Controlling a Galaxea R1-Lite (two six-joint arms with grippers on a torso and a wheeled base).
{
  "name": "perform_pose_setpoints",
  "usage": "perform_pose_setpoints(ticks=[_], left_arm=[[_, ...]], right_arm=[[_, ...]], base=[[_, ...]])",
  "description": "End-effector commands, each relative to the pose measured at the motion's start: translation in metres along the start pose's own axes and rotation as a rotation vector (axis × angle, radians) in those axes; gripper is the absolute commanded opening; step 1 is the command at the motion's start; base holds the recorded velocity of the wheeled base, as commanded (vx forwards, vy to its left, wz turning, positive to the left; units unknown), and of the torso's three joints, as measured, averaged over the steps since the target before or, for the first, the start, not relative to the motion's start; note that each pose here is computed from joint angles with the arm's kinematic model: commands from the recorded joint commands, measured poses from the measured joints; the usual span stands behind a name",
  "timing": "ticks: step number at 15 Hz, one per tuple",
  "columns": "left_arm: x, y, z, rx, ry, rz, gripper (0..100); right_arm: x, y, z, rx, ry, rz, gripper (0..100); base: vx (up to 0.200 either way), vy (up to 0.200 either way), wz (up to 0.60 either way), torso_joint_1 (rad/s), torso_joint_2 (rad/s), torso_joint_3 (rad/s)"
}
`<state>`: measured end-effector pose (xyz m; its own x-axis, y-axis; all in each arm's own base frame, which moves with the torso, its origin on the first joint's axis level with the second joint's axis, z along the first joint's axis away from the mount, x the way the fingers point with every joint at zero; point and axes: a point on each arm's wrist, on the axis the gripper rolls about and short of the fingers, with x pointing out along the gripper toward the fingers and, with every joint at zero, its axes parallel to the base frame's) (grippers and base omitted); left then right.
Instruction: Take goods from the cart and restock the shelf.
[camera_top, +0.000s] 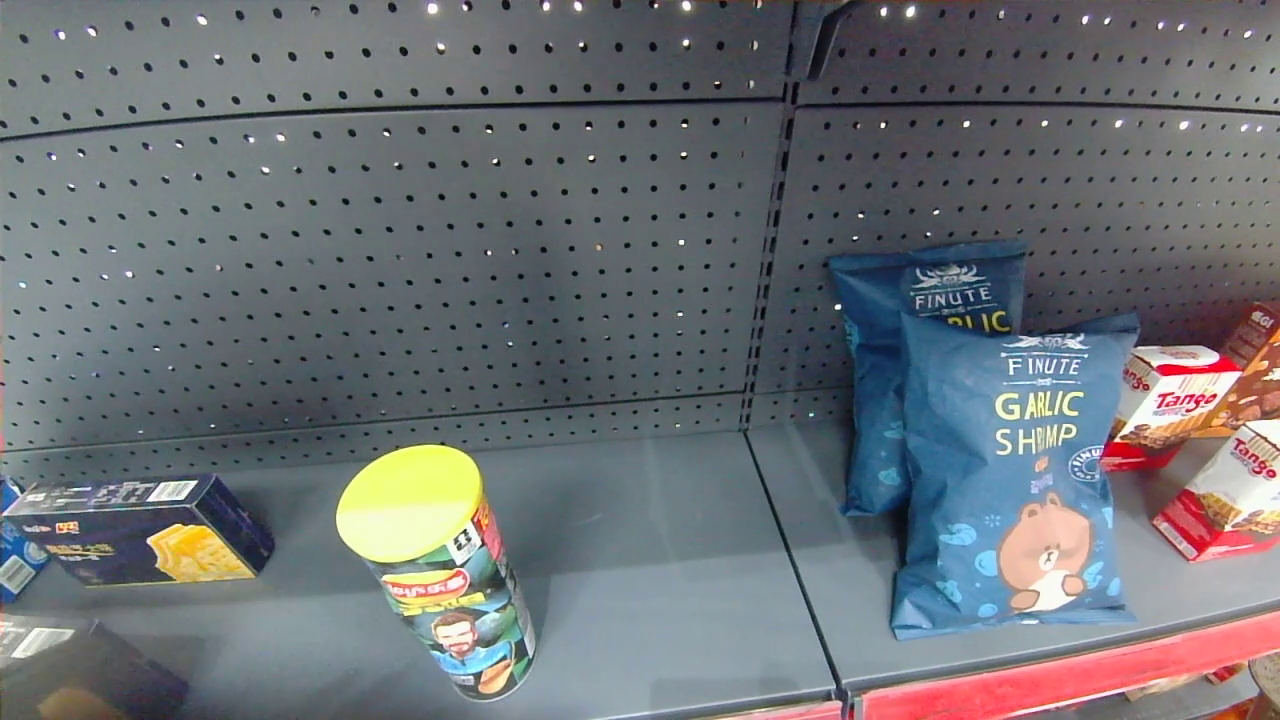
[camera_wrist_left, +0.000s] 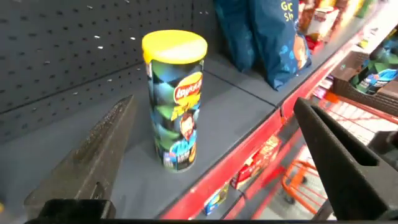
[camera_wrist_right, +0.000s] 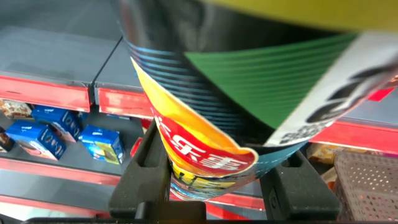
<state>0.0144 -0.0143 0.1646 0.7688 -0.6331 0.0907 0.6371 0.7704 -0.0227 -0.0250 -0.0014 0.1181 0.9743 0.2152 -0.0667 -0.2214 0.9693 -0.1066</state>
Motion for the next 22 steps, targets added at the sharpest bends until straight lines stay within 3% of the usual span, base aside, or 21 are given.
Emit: perform_pose_setpoints(ticks=[1,2,6,7,9,10,11,13,14,15,17,22], left_arm=[[-0.032,-0.026,-0.011,0.063,-0.105,0.036,100],[-0.04,-0.032,-0.018,0.053,-0.114,0.046,100],[-0.043,-0.03,-0.029,0.103,-0.109,0.18,100],[-0.042,-0.026,-0.037,0.127,-0.084,0.26,100],[-0.039,-0.016,-0.065,0.139,0.018,0.421,100],[-0.038,-0.016,-0.066,0.138,0.02,0.427,100],[-0.043,-0.013,-0.078,0.143,0.041,0.545,100],[-0.045,-0.012,-0.083,0.13,0.075,0.63,100],[-0.047,-0.01,-0.086,0.082,0.088,0.757,100],[-0.047,-0.009,-0.086,0.059,0.079,0.766,100],[-0.047,-0.009,-0.086,0.068,0.082,0.764,100],[-0.047,-0.009,-0.086,0.065,0.081,0.764,100]], right_arm=[[-0.002,0.0,-0.001,-0.003,-0.021,-0.002,0],[-0.004,0.001,-0.002,-0.003,-0.03,-0.003,0],[-0.004,0.0,-0.001,-0.004,-0.038,-0.002,0],[-0.005,0.0,0.001,-0.005,-0.049,-0.002,0],[-0.005,0.0,0.003,-0.006,-0.056,-0.003,0],[-0.005,0.0,0.003,-0.006,-0.056,-0.001,0],[-0.006,0.0,0.004,-0.006,-0.061,-0.002,0],[-0.006,0.0,0.004,-0.006,-0.062,-0.005,0],[-0.007,0.0,0.007,-0.007,-0.07,-0.001,0],[-0.007,0.0,0.008,-0.007,-0.074,0.002,0],[-0.009,-0.001,0.011,-0.01,-0.085,0.012,0],[0.001,-0.007,0.07,-0.016,-0.1,0.213,0]], base=[[0.0,0.0,0.0,0.0,0.0,0.0],[0.0,0.0,0.0,0.0,0.0,0.0],[0.0,0.0,0.0,0.0,0.0,0.0],[0.0,0.0,0.0,0.0,0.0,0.0],[0.0,0.0,0.0,0.0,0.0,0.0],[0.0,0.0,0.0,0.0,0.0,0.0],[0.0,0.0,0.0,0.0,0.0,0.0],[0.0,0.0,0.0,0.0,0.0,0.0],[0.0,0.0,0.0,0.0,0.0,0.0],[0.0,0.0,0.0,0.0,0.0,0.0],[0.0,0.0,0.0,0.0,0.0,0.0],[0.0,0.0,0.0,0.0,0.0,0.0]])
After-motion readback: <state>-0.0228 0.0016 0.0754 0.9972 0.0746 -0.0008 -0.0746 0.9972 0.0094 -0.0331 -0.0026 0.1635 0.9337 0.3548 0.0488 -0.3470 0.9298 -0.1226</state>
